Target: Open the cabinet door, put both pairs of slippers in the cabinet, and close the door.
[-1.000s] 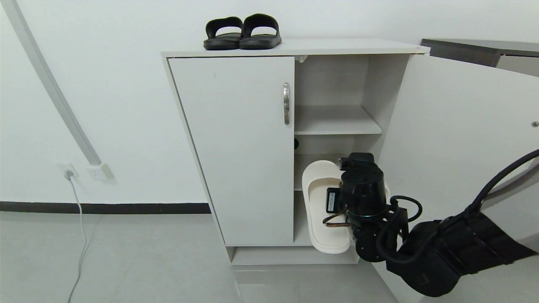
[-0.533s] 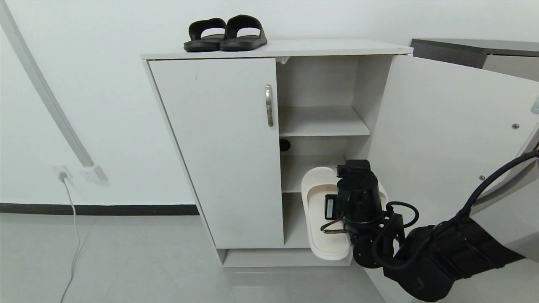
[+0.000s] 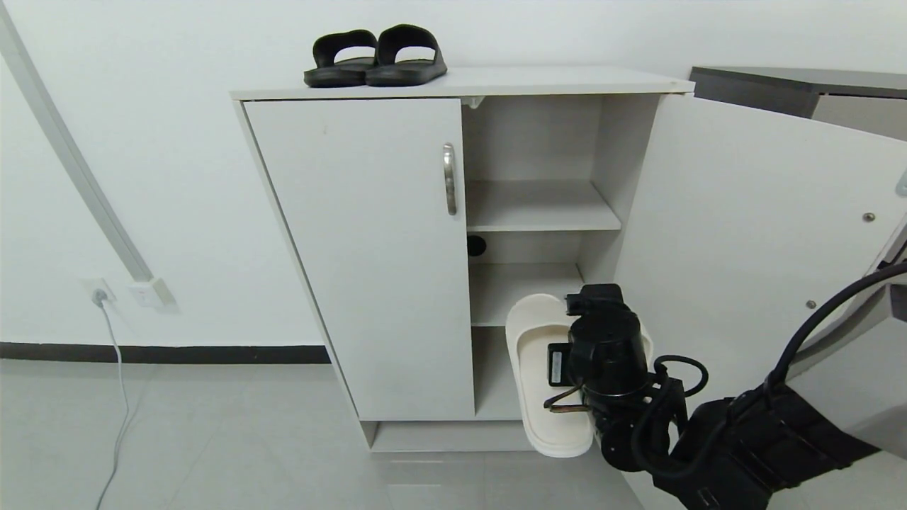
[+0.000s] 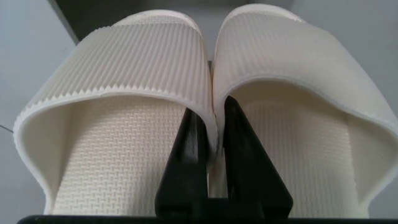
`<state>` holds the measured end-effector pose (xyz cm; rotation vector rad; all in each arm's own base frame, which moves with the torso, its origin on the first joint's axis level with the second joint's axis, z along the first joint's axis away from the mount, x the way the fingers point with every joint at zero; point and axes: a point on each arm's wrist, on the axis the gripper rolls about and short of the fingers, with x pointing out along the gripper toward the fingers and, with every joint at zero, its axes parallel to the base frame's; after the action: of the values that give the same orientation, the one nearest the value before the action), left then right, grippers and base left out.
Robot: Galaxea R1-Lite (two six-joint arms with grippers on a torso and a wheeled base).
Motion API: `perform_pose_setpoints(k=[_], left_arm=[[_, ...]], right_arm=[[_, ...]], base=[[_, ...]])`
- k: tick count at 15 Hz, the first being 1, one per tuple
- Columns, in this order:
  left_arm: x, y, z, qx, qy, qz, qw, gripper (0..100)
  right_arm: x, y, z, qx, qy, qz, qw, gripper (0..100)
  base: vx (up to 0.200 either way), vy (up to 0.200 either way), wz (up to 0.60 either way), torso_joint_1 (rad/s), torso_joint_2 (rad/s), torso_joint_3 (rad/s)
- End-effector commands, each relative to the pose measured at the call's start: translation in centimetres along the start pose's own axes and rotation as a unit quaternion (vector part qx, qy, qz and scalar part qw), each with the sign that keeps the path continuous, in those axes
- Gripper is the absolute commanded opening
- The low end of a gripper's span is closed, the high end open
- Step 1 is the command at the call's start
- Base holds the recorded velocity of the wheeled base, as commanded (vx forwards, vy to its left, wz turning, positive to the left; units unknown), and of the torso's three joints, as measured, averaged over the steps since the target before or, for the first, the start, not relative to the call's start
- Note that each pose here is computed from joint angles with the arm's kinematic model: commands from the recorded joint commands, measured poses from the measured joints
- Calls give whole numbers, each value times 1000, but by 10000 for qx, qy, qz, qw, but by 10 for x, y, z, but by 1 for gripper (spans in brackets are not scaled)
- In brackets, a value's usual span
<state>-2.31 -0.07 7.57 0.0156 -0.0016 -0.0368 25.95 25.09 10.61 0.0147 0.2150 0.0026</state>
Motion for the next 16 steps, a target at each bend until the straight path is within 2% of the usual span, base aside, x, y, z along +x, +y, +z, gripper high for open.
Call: perform_pose_setpoints(k=[1,16], left_arm=[[0,0,0,-1,14,0,10000,0],[0,0,0,-1,14,0,10000,0]], right_arm=[[4,-4,-4,-81,55,-75,9999,0],[28,-32,-8,-207,183,-585,9979,0]], base=[[0,0,0,0,0,0],[0,0,0,0,0,0]])
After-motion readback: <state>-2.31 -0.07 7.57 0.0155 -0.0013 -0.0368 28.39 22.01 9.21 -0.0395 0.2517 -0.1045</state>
